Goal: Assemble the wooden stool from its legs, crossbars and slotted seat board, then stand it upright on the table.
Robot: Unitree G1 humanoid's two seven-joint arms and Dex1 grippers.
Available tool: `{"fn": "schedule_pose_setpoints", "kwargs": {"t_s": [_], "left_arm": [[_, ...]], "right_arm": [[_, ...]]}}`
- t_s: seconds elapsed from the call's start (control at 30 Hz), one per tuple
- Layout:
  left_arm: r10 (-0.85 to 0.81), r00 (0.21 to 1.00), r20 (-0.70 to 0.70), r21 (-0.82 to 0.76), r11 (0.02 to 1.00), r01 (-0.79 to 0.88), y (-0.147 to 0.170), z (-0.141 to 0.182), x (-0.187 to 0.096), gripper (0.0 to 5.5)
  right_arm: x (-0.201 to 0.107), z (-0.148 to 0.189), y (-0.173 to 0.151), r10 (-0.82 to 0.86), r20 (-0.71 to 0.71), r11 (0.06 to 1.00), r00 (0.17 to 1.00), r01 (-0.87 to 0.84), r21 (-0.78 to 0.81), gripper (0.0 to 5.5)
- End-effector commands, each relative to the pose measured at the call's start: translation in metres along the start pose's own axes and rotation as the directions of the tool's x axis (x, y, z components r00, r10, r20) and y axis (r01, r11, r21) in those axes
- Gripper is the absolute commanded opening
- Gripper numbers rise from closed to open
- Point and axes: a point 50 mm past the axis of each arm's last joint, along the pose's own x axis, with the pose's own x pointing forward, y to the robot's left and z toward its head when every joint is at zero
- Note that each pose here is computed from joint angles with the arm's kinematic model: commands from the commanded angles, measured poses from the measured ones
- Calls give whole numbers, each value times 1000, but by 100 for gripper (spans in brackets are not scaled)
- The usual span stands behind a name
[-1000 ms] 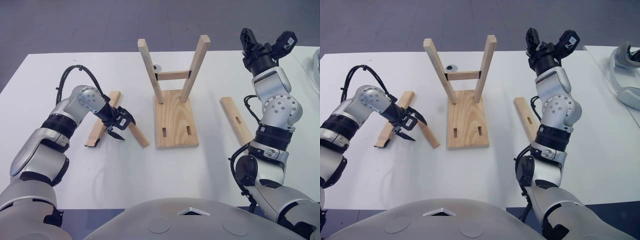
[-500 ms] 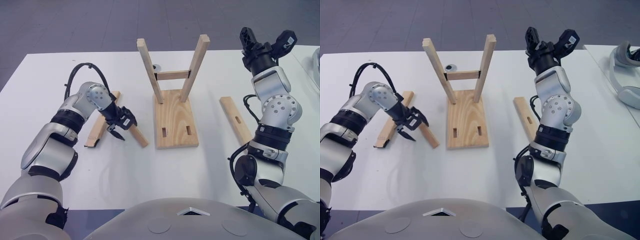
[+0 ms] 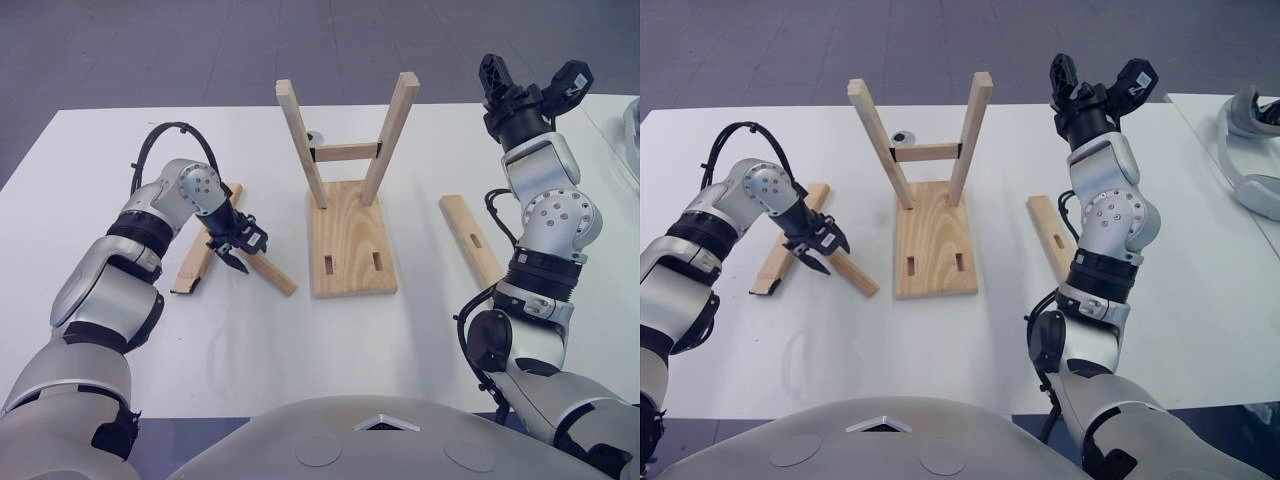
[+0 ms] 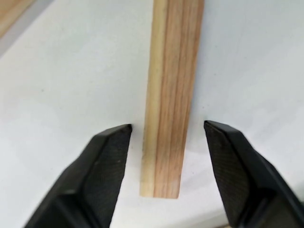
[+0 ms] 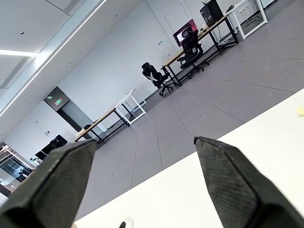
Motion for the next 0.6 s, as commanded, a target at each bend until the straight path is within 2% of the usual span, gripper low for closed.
{"fn": "schedule_pose_setpoints", "kwargs": {"t_s": [0.03,0.2,0.3,0.37,0.43,0.47,0.53,0.6], "left_arm": [[-118,992,-34,-22,993,117,-16,-6,26,222],[-155,984,-84,-35,988,152,-22,-11,31,131],[-166,979,-115,-50,986,161,-31,-19,29,129],[-87,993,-84,-52,995,83,-28,-17,17,129],[107,994,14,-90,990,-105,-10,-2,-21,129],[266,962,70,-131,958,-255,4,10,-64,129],[535,837,116,-197,838,-508,15,28,-153,129],[740,660,131,-261,668,-697,9,37,-226,129]], "right_arm": [[1,1,2,-1,0,1000,1000,1,9,381],[0,0,-2,-20,0,1000,1000,20,15,381],[0,1,-2,-23,4,1000,1000,23,19,381],[0,1,-3,-27,7,999,1000,27,22,381],[-3,2,-6,-38,14,999,999,38,24,381],[-4,2,-8,-44,16,999,999,44,25,381],[-6,4,-10,-51,23,998,998,51,24,381],[-5,4,-10,-50,26,998,998,50,26,381]]}}
